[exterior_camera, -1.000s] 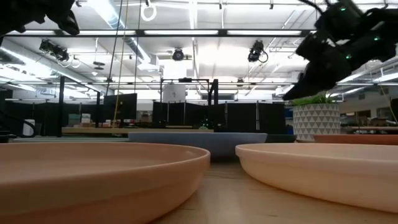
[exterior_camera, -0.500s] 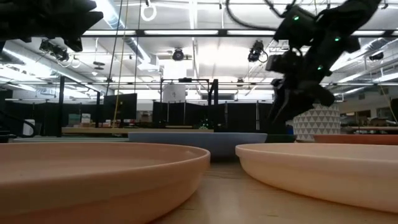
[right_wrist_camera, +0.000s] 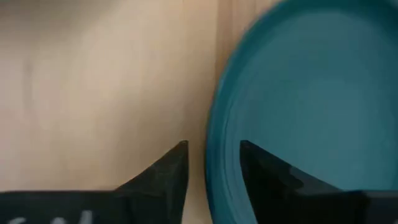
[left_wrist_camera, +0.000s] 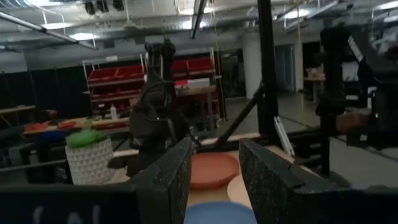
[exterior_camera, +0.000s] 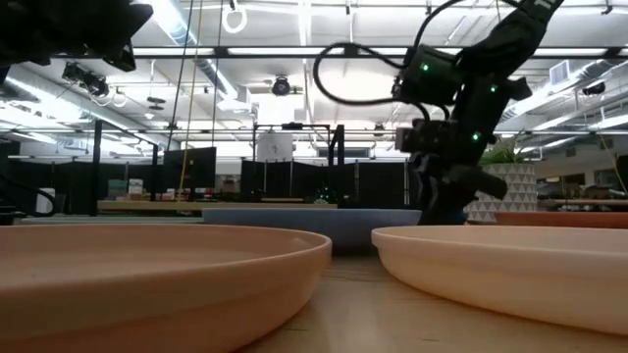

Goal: Place and stack plates onto a shelf
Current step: Put the dark blue green plate on the shelf

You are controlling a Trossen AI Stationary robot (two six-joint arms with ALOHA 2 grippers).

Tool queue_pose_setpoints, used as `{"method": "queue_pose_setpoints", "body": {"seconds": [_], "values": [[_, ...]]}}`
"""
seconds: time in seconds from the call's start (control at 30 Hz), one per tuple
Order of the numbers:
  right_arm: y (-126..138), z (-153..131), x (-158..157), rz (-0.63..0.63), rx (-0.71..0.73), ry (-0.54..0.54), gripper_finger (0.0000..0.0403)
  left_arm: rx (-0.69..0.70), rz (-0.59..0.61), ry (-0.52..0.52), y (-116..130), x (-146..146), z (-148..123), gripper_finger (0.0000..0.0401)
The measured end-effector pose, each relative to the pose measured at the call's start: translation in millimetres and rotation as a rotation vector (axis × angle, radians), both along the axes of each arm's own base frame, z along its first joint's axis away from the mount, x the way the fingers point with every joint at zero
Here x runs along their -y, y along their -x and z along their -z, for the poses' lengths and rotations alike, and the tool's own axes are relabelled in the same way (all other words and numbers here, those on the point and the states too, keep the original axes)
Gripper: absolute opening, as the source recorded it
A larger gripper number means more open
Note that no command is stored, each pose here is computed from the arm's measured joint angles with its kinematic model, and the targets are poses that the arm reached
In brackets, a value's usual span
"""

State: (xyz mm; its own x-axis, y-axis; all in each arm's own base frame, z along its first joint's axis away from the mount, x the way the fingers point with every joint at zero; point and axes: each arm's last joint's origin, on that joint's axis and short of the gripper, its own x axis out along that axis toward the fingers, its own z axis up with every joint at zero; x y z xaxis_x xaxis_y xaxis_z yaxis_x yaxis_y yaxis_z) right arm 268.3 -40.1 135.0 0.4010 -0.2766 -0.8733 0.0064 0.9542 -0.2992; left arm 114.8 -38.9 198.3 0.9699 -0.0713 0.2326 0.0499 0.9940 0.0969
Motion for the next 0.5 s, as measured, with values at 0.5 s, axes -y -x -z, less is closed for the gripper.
{"method": "queue_pose_setpoints", "body": {"seconds": [0.5], "values": [[8,-14,2,0.028,0.011,-0.006,0.0033,-0.016,-0.135,0.067,0,-4,1,0.0142]]}}
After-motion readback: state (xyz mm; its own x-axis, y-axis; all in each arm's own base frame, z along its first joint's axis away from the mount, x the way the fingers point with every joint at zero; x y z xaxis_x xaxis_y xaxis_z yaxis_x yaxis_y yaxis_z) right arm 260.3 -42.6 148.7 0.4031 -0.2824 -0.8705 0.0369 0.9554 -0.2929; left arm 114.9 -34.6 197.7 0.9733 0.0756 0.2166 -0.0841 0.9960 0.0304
